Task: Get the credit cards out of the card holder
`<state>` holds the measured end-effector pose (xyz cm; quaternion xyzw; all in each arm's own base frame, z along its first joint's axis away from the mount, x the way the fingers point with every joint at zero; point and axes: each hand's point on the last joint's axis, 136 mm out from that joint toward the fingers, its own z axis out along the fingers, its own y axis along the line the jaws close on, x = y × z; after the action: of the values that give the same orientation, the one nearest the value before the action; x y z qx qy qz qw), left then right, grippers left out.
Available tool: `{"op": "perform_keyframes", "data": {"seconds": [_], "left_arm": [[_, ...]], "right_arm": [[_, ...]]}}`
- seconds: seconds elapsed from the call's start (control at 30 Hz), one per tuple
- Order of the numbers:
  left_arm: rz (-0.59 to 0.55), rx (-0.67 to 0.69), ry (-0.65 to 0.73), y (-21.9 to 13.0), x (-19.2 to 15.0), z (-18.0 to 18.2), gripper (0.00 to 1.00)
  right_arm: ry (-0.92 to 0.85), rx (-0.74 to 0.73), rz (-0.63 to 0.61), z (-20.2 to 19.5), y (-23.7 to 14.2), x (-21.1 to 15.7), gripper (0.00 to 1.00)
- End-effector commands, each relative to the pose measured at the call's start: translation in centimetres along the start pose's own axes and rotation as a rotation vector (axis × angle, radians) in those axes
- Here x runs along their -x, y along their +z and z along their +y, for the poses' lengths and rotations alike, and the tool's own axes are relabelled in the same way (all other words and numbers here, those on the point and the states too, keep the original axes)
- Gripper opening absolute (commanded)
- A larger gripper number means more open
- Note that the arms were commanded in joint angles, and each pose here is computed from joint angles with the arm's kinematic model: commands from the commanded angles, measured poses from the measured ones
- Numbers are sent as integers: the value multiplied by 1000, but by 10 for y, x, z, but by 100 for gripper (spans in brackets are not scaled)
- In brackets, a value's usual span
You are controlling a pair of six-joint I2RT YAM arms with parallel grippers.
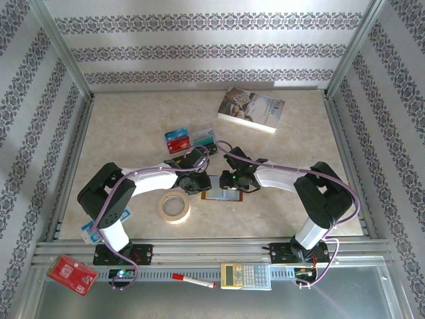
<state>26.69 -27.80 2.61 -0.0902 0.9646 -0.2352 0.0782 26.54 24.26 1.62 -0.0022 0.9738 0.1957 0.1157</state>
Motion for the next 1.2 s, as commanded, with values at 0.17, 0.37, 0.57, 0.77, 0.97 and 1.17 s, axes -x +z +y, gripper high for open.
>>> {"op": "perform_keyframes", "data": {"seconds": [0.17,0.37,0.57,0.77,0.97,1.17], "left_arm": [[11,-79,58,-6,0,-26,15],[7,-120,91,-17,1,-38,13],[8,-135,102,-18,1,-40,14],[10,-135,94,-14,0,-37,15],[-11,-109,65,-17,2,-25,17],[-70,-93,24,-37,7,-13,22]], "right_arm": [[38,-115,85,-38,16,-25,29],[37,-112,91,-37,17,-26,29],[8,-95,112,-34,19,-29,35],[-37,-156,155,-41,25,-38,38],[-65,-282,170,-61,28,-44,36],[-72,-350,172,-74,30,-44,31]]}}
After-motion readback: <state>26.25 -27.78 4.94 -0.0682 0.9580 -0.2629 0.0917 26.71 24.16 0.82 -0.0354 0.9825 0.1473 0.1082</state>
